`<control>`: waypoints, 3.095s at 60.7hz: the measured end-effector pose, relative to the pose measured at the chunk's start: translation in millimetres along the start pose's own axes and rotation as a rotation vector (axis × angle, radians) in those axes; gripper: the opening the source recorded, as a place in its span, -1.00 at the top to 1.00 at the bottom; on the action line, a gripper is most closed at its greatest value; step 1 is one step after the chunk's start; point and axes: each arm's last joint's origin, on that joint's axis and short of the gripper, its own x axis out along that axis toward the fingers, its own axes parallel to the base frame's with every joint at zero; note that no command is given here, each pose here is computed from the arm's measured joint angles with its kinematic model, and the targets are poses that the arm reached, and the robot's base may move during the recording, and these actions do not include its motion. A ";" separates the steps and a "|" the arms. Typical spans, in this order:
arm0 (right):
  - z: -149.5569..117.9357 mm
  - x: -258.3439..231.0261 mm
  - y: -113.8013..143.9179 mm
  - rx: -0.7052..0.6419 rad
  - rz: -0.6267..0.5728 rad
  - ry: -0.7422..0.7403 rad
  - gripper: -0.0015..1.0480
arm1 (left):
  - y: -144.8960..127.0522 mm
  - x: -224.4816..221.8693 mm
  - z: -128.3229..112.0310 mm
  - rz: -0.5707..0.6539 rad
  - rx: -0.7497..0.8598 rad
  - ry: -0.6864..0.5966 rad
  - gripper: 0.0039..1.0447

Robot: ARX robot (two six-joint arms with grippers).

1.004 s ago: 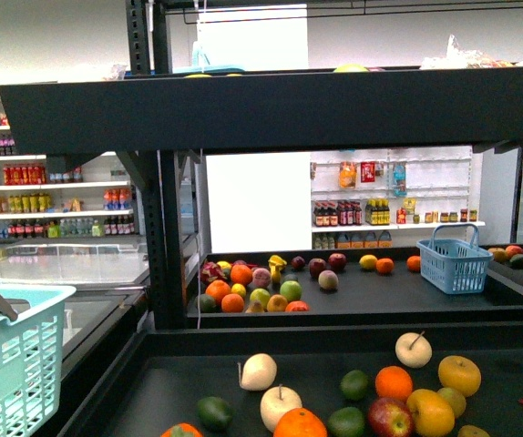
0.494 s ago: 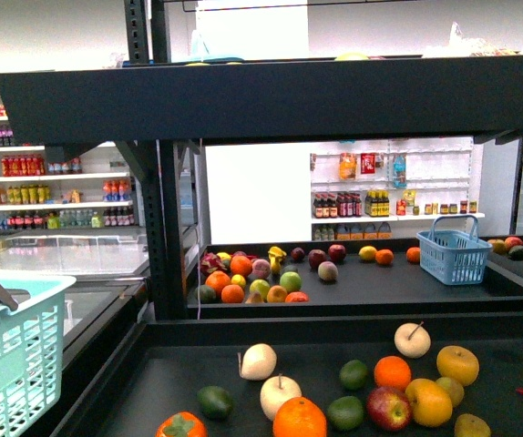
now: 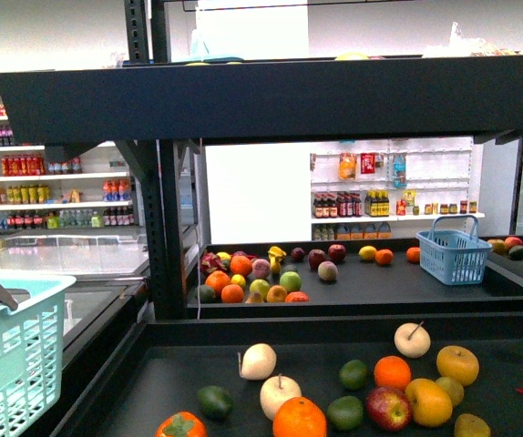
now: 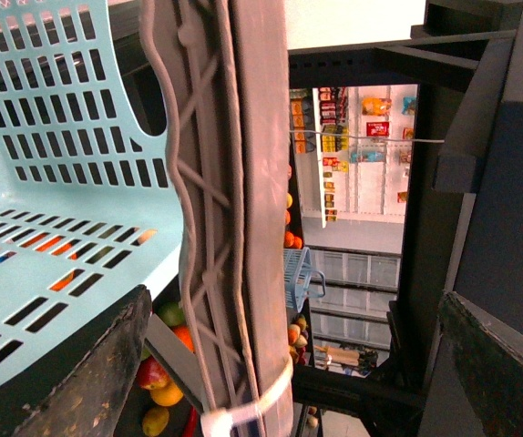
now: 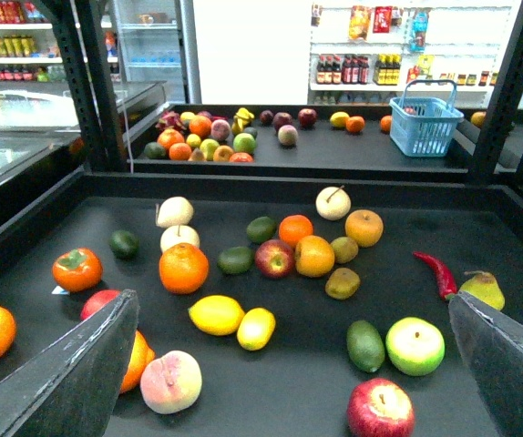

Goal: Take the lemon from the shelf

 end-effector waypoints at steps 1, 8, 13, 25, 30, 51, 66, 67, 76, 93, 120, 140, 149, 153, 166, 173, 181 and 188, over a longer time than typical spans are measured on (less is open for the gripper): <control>0.0 0.0 0.0 0.000 0.000 0.000 -0.95 | 0.5 2.3 0.9 0.003 0.000 -0.001 -0.86; 0.0 0.0 0.0 0.000 0.000 0.000 -0.95 | -1.6 13.2 7.0 0.011 0.015 -0.004 -0.86; 0.0 0.0 0.0 0.000 0.000 0.000 -0.95 | -3.0 20.1 9.2 0.012 0.022 -0.005 -0.85; 0.0 0.0 0.0 0.000 0.000 0.000 -0.95 | -2.7 31.9 11.9 0.018 0.032 -0.010 -0.22; 0.0 0.0 0.0 0.000 0.000 0.000 -0.95 | -2.9 32.3 11.3 0.016 0.037 -0.009 0.09; 0.0 0.0 0.0 0.000 0.000 0.000 -0.95 | -7.3 17.1 -5.2 0.081 0.110 0.033 0.74; 0.0 0.0 0.0 0.000 0.000 0.000 -0.95 | -55.1 -13.2 -69.3 0.002 0.387 0.186 0.77; 0.0 0.0 0.0 0.000 0.000 0.000 -0.95 | -58.1 -14.4 -75.8 -0.011 0.401 0.205 0.77; 0.0 0.0 0.0 0.000 0.000 0.000 -0.95 | -73.2 -18.5 -128.5 -0.109 0.512 0.387 0.77; 0.0 0.0 0.0 0.000 0.000 0.000 -0.95 | -72.2 -2.5 -222.3 -0.191 0.586 0.624 0.77; 0.0 0.0 0.0 0.000 0.000 0.000 -0.95 | -68.2 30.1 -326.6 -0.261 0.653 0.836 0.78; -5.1 13.4 -6.0 -0.054 -0.222 0.148 -0.95 | -66.8 40.0 -331.4 -0.211 0.688 0.792 0.79; 4.6 51.2 -21.6 0.033 -0.148 0.336 -0.95 | -66.9 39.8 -332.0 -0.214 0.688 0.798 0.79; 8.4 78.0 -33.5 0.068 -0.136 0.402 -0.95 | -67.0 39.6 -332.4 -0.218 0.687 0.805 0.79; -39.3 180.7 -61.7 0.125 -0.104 0.723 -0.95 | -67.1 39.8 -332.2 -0.215 0.690 0.798 0.79; -84.5 229.6 -62.7 0.081 -0.081 0.859 -0.95 | -67.2 40.0 -332.2 -0.214 0.689 0.796 0.79; -116.4 272.1 -56.8 0.033 -0.061 0.920 -0.95 | -67.3 39.9 -332.3 -0.217 0.689 0.801 0.79; -138.2 301.5 -46.6 0.016 -0.038 0.952 -0.95 | -67.3 39.9 -332.3 -0.217 0.689 0.801 0.79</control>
